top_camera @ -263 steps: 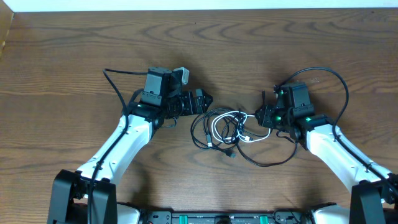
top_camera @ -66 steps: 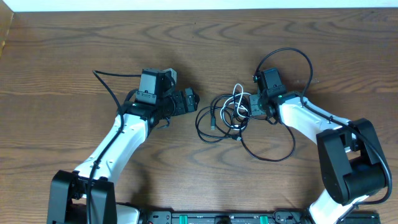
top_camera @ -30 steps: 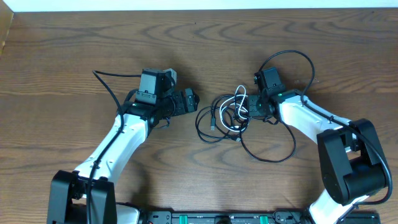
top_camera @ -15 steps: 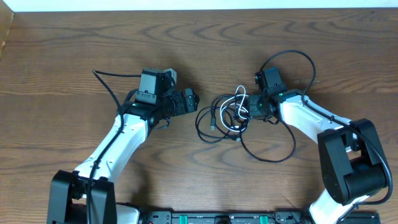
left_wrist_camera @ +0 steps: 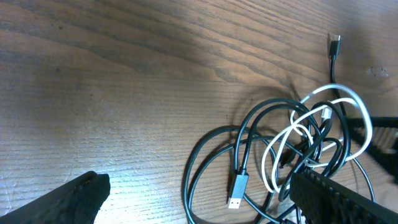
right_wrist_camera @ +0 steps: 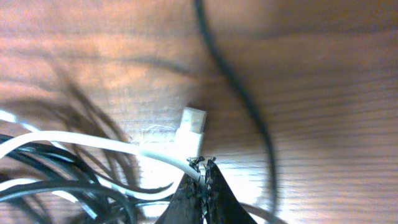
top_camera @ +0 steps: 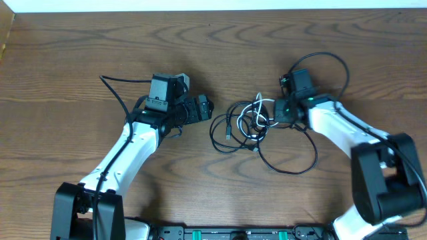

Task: Untangle cables

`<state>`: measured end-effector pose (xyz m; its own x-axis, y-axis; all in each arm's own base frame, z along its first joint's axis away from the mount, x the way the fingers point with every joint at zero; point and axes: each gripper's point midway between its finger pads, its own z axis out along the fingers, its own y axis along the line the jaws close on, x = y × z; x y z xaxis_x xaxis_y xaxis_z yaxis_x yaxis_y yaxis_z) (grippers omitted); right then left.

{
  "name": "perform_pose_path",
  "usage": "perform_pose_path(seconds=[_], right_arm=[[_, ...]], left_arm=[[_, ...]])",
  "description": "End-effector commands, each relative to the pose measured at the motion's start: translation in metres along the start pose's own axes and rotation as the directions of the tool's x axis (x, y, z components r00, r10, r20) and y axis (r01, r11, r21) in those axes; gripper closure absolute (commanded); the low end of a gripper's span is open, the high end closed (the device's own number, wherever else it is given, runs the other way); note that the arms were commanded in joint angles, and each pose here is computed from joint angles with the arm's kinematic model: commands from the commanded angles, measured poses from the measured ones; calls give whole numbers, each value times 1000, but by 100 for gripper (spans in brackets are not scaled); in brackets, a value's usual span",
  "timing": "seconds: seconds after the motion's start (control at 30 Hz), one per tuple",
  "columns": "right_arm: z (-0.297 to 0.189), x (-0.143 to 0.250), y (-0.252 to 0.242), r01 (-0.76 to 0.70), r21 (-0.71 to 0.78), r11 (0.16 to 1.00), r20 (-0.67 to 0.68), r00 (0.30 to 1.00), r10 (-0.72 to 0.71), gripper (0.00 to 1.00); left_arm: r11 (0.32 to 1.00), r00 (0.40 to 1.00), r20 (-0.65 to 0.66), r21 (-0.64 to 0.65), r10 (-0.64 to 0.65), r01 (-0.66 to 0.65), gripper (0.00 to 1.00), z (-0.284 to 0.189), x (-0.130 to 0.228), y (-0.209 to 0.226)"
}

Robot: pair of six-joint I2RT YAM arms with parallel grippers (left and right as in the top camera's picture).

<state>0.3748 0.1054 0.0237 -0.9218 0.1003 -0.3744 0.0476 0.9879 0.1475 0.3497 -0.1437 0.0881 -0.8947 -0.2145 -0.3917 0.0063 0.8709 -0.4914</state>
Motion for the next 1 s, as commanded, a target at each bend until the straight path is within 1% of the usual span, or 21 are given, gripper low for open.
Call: perform_pose_path(seconds=[0.0, 0.23, 0.47, 0.83, 0.97], right_arm=[[-33, -24, -8, -31, -6, 999, 95, 995, 32, 99], [-66, -37, -11, -24, 1, 1000, 172, 985, 24, 99], [-86, -41, -10, -24, -7, 1000, 211, 977, 25, 99], [-98, -44, -9, -23, -14, 1000, 235, 972, 26, 99], [-102, -45, -15, -29, 21, 999, 251, 968, 23, 99]], left_arm=[[1000, 1000, 15, -5, -7, 7, 1, -3, -4, 0], [1000, 1000, 14, -5, -8, 8, 1, -3, -4, 0], [1000, 1000, 11, -7, -9, 9, 1, -3, -4, 0], [1000, 1000, -6, -15, -15, 15, 1, -3, 1, 2], [1000, 1000, -6, -15, -15, 15, 1, -3, 1, 2]])
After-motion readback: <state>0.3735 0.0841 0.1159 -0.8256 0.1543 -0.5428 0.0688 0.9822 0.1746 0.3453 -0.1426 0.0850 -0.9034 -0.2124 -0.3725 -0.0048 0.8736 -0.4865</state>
